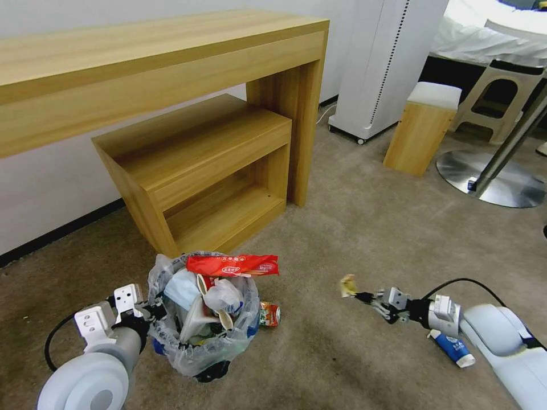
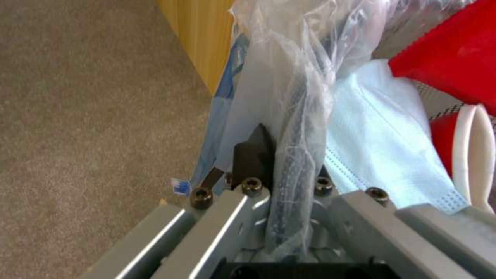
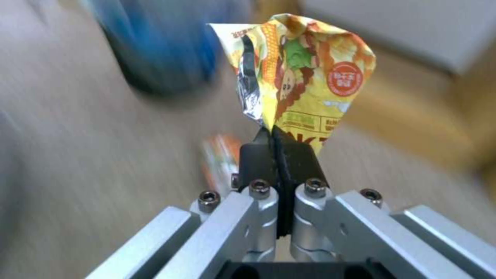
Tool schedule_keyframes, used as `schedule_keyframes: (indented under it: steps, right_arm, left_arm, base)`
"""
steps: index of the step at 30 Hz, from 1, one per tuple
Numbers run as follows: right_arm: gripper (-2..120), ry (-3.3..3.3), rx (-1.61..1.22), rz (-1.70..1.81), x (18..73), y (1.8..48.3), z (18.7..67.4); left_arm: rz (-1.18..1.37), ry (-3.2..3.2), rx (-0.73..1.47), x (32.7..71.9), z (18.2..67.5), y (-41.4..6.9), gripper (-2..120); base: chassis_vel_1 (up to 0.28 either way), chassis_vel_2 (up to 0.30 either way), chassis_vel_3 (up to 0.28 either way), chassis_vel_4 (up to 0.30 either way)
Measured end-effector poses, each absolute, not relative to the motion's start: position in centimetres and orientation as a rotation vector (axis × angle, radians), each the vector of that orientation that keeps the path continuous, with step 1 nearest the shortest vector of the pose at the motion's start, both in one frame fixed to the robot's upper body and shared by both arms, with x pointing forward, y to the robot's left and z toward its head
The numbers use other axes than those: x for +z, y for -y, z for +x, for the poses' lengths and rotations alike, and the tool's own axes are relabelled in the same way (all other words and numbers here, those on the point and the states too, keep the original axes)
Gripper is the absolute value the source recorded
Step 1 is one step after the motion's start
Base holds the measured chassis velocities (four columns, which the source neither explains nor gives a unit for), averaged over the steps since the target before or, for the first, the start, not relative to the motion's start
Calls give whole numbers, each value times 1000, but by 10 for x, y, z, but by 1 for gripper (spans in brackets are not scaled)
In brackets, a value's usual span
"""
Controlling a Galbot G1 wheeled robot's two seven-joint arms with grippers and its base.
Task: Pick up the trash bin and place the garbage on the floor into it.
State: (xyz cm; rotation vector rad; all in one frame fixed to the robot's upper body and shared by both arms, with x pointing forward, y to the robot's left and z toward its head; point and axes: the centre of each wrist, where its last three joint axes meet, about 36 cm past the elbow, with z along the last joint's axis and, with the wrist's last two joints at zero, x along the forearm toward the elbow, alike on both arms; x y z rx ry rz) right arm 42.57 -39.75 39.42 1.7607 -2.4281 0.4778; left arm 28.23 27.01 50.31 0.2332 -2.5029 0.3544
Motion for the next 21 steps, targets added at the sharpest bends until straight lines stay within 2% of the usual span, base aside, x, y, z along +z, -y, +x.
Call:
schedule_keyframes:
  steps: [5,9,14,21]
  right_arm:
    - [0,2291,231,2126,418,371,446]
    - [0,2028,193,2367,438,365,462]
    - [0,1971,160,2428,441,358,476]
    - [0,2022,-31,2448,415,299,497]
  left_arm:
    - [226,2497,354,501,283,-268,1]
    - [228,2496,350,500,285,-269,1]
    - [230,2492,352,497,288,-270,1]
    - [215,2487,354,495,290,-266,1]
  base:
    - [0,0,0,0]
    - [0,0,0,0]
    - [0,0,0,0]
    - [0,0,0,0]
